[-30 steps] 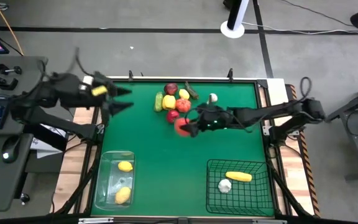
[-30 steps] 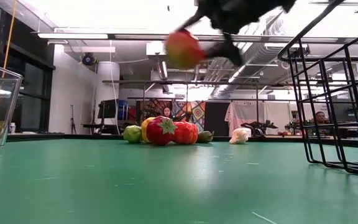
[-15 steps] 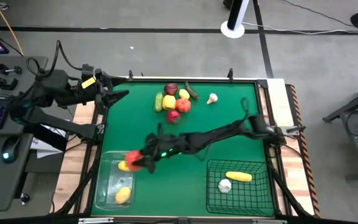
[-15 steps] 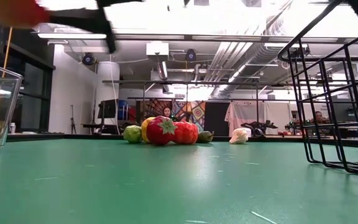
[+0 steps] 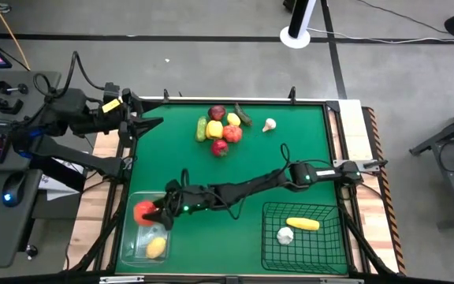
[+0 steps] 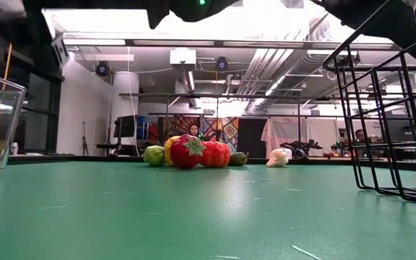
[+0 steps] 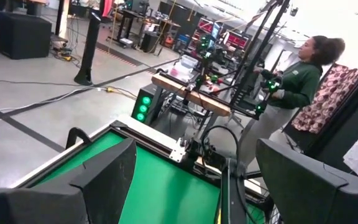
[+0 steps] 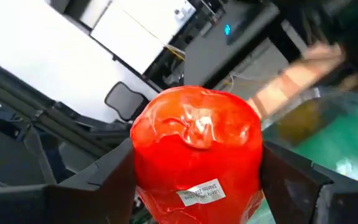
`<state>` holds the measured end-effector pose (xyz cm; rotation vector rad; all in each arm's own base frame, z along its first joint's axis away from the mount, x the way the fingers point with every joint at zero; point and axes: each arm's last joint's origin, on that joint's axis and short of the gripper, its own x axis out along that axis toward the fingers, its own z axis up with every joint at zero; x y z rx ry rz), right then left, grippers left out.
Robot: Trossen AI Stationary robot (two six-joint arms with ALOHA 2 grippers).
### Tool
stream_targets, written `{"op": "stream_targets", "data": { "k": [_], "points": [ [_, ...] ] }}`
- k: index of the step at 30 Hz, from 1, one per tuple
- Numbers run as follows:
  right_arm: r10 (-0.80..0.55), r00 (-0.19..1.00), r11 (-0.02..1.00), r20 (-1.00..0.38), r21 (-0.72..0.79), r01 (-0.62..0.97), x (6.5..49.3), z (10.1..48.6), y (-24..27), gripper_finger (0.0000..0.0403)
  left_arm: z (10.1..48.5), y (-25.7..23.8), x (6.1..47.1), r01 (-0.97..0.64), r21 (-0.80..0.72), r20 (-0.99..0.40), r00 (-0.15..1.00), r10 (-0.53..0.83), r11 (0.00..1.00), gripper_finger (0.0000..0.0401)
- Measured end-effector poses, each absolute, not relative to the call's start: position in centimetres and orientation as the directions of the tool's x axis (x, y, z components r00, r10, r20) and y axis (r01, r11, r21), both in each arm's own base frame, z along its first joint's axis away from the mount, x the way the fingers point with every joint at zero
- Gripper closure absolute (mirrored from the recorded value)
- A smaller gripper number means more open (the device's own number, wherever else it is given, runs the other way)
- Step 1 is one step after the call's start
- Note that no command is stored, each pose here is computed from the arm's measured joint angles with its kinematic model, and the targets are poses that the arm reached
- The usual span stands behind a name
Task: Sort produce into baskets
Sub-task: Put the bottom apple into the transparent bin, then put the tomato into the transparent bin
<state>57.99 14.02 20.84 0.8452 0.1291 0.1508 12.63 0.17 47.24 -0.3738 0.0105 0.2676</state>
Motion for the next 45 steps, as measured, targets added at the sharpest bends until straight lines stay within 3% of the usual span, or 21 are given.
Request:
{"op": "stream_targets", "data": {
  "k": [6, 13, 19, 23, 26, 30, 35, 40, 45],
  "points": [
    [0.201, 0.975, 0.669, -0.098, 0.74, -0.064, 57.9, 19.8, 14.0, 0.0123, 47.3, 0.2, 12.6, -0.259, -0.361, -0.056, 0.965, 0.256, 0.896, 0.0082],
    [0.237, 0.966, 0.723, -0.106, 0.683, -0.103, 57.9, 19.8, 14.0, 0.0013, 47.3, 0.2, 12.6, -0.259, -0.357, -0.056, 0.965, 0.256, 0.898, 0.0082],
    [0.321, 0.936, 0.756, -0.147, 0.634, -0.16, 57.6, 22.5, 11.2, 0.0048, 47.3, 0.2, 12.6, -0.264, -0.339, -0.055, 0.964, 0.261, 0.903, 0.0082],
    [0.349, 0.881, 0.836, -0.319, 0.531, -0.139, 56.3, 25.0, 7.7, 0.0049, 47.3, 0.2, 12.6, -0.268, -0.339, -0.054, 0.963, 0.266, 0.902, 0.0082],
    [0.274, 0.823, 0.917, -0.499, 0.392, -0.067, 54.3, 26.6, 4.8, 0.0048, 47.3, 0.2, 12.6, -0.281, -0.338, -0.056, 0.959, 0.279, 0.898, 0.0082],
    [0.159, 0.697, 0.975, -0.699, 0.222, 0.0, 50.8, 28.3, 0.7, 0.0048, 47.1, 0.4, 12.8, -0.339, -0.346, -0.069, 0.939, 0.337, 0.875, 0.0082],
    [0.089, 0.553, 0.983, -0.828, 0.164, 0.087, 44.5, 27.2, -4.3, 0.0048, 46.6, 0.5, 13.8, -0.397, -0.355, -0.106, 0.916, 0.386, 0.846, 0.0082],
    [0.077, 0.633, 0.932, -0.771, 0.281, 0.229, 35.1, 26.7, -6.1, 0.0048, 45.1, 0.5, 17.8, -0.482, -0.287, -0.202, 0.875, 0.439, 0.828, 0.0082],
    [0.065, 0.739, 0.85, -0.671, 0.425, 0.311, 26.9, 26.5, -4.7, 0.0048, 39.6, 2.6, 25.0, -0.546, -0.109, -0.494, 0.755, 0.431, 0.831, 0.0082]
  ]
}}
